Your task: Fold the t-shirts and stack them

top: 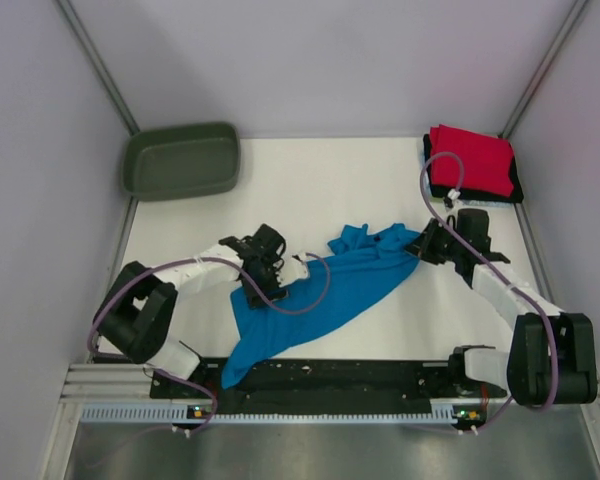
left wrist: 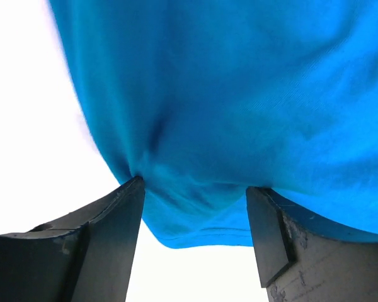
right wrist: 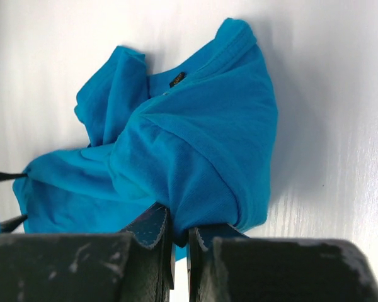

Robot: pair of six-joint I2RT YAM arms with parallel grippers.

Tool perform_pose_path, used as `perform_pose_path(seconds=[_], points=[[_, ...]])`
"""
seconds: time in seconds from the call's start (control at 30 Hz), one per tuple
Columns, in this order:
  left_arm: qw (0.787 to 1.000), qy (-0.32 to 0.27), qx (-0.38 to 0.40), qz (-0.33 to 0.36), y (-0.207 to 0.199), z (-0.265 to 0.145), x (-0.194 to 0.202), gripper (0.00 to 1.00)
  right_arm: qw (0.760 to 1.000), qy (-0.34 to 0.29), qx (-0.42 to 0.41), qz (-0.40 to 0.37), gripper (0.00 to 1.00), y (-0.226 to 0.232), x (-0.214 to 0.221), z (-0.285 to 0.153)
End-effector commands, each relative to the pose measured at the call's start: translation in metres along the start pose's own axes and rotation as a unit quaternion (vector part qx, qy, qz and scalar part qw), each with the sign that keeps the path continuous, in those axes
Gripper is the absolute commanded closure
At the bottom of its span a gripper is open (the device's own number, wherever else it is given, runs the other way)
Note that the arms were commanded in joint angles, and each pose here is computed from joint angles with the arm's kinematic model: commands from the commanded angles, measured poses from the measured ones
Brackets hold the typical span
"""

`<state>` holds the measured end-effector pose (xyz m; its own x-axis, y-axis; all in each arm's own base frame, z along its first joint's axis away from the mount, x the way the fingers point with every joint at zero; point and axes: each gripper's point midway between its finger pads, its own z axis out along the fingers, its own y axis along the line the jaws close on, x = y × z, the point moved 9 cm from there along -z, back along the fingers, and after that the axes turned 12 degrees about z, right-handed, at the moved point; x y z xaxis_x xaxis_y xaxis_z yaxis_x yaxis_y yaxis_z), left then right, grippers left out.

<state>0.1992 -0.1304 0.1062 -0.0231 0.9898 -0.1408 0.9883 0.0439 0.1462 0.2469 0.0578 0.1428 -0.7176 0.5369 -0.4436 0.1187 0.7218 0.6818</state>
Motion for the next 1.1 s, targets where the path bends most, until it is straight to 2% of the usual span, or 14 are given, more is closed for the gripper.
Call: perform_pose_path(seconds=[0.0,0.07,0.2,0.4,0.5,0.6,0.67,0.8,0.83,0.97,1.07], points=[[0.985,-0.173,0.001,-0.022,0.029,-0.011,-0.003,0.31,0.999,-0.034,0.001,-0.034,0.96,0.008,-0.019,-0.005],[0.978,-0.207,0.025,-0.017,0.03,-0.013,0.004,0.3,0.999,-0.034,0.002,-0.034,0.96,0.008,-0.019,-0.005],[0.97,-0.228,0.077,-0.026,0.039,-0.013,0.011,0.31,0.999,-0.033,0.004,-0.039,0.96,0.008,-0.021,-0.003],[0.962,-0.243,0.065,-0.103,0.082,-0.009,0.028,0.33,0.998,-0.031,0.009,-0.045,0.96,0.007,-0.023,-0.002],[0.966,-0.22,0.066,-0.116,0.094,0.0,0.033,0.33,0.998,-0.032,0.012,-0.047,0.96,0.007,-0.023,-0.003],[0.968,-0.203,0.095,-0.112,0.087,0.011,0.032,0.33,0.998,-0.031,0.01,-0.047,0.96,0.008,-0.024,-0.002],[0.975,-0.18,0.08,-0.106,0.084,0.019,0.031,0.36,0.998,-0.031,0.01,-0.048,0.97,0.008,-0.025,-0.002],[0.978,-0.169,0.039,-0.112,0.093,0.015,0.031,0.36,0.998,-0.03,0.009,-0.05,0.97,0.009,-0.027,-0.001],[0.98,-0.16,0.031,-0.112,0.097,0.015,0.031,0.42,0.998,-0.028,0.007,-0.049,0.97,0.009,-0.027,0.0],[0.983,-0.13,0.061,-0.115,0.101,0.017,0.032,1.0,0.998,-0.03,-0.012,-0.049,0.98,0.019,-0.035,-0.001],[0.983,-0.136,0.016,-0.124,0.122,-0.005,0.024,1.0,0.997,-0.046,-0.032,-0.054,0.99,0.035,-0.054,0.0]])
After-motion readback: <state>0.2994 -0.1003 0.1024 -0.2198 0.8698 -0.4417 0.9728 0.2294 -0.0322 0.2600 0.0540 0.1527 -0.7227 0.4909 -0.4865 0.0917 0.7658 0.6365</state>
